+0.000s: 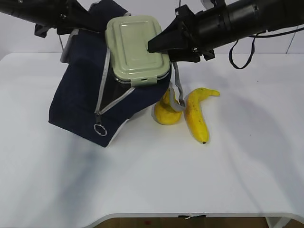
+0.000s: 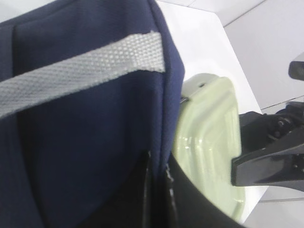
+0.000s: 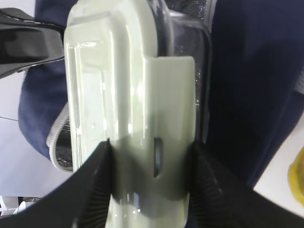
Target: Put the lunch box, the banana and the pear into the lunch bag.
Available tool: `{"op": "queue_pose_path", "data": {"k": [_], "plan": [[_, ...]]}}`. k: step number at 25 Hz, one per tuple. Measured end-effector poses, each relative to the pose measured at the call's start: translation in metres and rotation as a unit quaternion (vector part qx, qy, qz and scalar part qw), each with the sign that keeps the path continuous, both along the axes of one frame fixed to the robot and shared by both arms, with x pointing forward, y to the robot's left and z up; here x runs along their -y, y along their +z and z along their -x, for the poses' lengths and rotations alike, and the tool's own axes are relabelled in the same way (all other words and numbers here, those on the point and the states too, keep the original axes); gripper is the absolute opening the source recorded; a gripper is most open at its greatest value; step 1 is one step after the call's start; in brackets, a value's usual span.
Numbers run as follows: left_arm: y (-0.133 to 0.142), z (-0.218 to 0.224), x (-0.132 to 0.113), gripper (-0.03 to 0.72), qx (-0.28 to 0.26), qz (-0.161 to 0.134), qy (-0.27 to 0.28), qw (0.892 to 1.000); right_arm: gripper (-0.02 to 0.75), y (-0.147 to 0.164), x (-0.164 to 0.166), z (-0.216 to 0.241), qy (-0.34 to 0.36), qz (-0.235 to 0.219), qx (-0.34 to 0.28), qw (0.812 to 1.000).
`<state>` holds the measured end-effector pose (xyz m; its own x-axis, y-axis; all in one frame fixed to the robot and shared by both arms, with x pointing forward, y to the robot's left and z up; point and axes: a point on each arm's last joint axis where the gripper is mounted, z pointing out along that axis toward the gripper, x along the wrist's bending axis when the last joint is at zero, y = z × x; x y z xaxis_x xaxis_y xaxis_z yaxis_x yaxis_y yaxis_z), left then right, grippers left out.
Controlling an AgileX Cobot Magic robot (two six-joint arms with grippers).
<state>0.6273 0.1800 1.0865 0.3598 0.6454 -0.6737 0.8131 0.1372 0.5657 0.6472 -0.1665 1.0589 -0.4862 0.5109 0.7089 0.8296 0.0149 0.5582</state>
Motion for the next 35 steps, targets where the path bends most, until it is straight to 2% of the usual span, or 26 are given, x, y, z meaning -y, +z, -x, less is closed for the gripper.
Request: {"op": "queue_pose_path", "data": {"k": [14,23,35], "plan": [[0.002,0.001,0.002,-0.006,0.007,0.009,-0.013,1.0,0.345,-0.009,-0.005,-0.004,-0.015,0.042,0.016,0.999],[0.002,0.003,0.003,-0.006,0.01,0.011,-0.029,0.999,0.345,-0.027,-0.018,-0.007,-0.007,0.049,0.001,0.999],[-0.007,-0.001,0.004,-0.006,-0.003,0.014,-0.03,0.999,0.345,-0.028,-0.018,-0.01,-0.019,0.053,0.006,0.998]]}}
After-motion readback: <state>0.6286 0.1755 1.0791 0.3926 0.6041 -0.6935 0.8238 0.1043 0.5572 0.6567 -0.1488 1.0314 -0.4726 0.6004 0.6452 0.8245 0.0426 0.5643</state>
